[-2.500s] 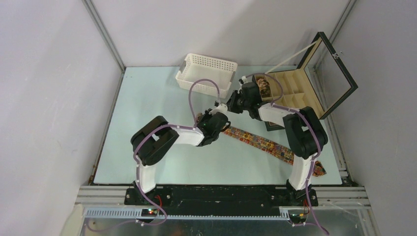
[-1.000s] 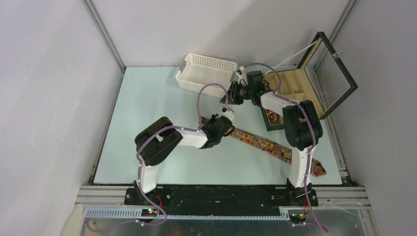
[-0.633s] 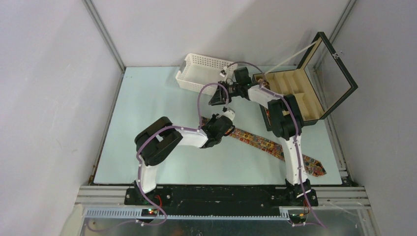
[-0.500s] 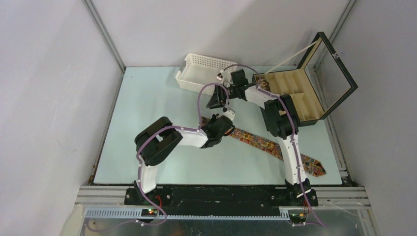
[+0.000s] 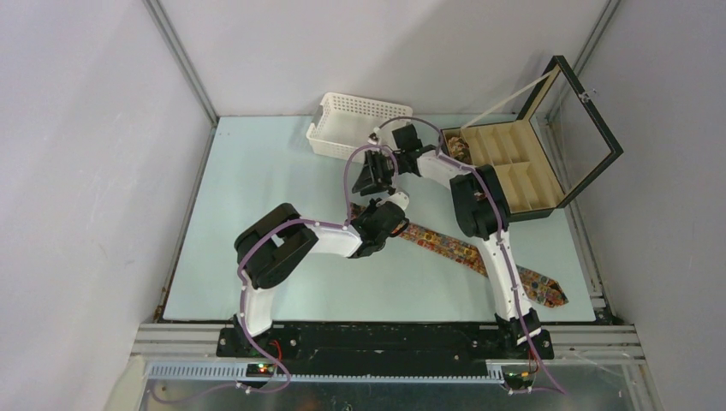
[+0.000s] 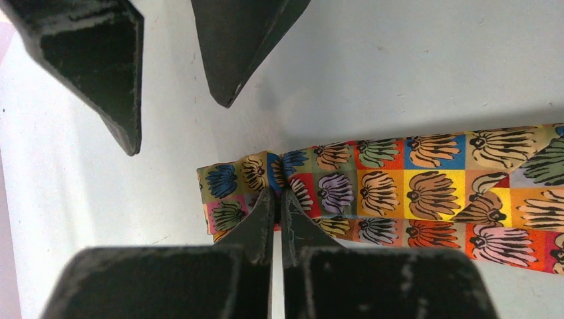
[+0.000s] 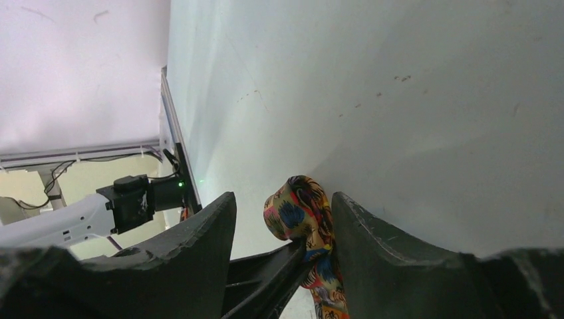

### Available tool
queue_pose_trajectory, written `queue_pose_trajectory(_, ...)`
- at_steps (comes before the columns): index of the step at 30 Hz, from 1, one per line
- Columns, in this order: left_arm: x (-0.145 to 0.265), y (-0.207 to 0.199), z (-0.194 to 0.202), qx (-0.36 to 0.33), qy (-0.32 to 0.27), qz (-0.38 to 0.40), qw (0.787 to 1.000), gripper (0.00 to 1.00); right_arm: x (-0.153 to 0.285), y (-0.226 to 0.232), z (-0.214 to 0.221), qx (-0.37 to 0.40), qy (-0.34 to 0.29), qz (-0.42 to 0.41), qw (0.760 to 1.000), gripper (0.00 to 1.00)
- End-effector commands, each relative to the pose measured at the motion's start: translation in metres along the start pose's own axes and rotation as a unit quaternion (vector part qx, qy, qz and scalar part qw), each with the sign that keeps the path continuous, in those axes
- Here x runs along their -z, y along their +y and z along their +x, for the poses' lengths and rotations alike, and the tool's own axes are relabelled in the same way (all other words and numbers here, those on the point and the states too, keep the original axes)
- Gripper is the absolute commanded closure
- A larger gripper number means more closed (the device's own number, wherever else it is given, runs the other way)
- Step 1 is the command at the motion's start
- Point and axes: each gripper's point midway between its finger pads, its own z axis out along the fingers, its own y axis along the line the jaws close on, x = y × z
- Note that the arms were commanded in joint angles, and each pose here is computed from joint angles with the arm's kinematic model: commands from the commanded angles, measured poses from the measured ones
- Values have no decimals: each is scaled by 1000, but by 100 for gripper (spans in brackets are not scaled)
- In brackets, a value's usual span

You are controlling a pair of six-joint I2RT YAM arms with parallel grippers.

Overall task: Roll the ties
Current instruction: Roll the tie at the center of the board.

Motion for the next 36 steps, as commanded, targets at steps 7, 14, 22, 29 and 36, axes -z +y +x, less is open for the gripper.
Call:
queue_pose_trajectory(7, 5, -3, -19, 30, -22, 15, 999, 100, -17, -2, 29, 7, 51, -6, 999, 42)
queue_pose_trajectory(14, 5, -2, -19, 31, -23, 16, 999, 100, -16, -17, 39, 11, 53, 40, 998, 43)
queue_pose_trajectory(22, 4, -4, -19, 31, -23, 20, 999, 100, -18, -23, 47, 17, 62, 56, 996, 49)
queue_pose_trajectory(29, 4, -4, -19, 29, -22, 20, 999, 100, -21, -21, 49, 19, 66, 59, 996, 57)
queue_pose_trajectory(36, 4, -4, -19, 28, -22, 20, 999, 100, -21, -21, 50, 17, 67, 61, 996, 67)
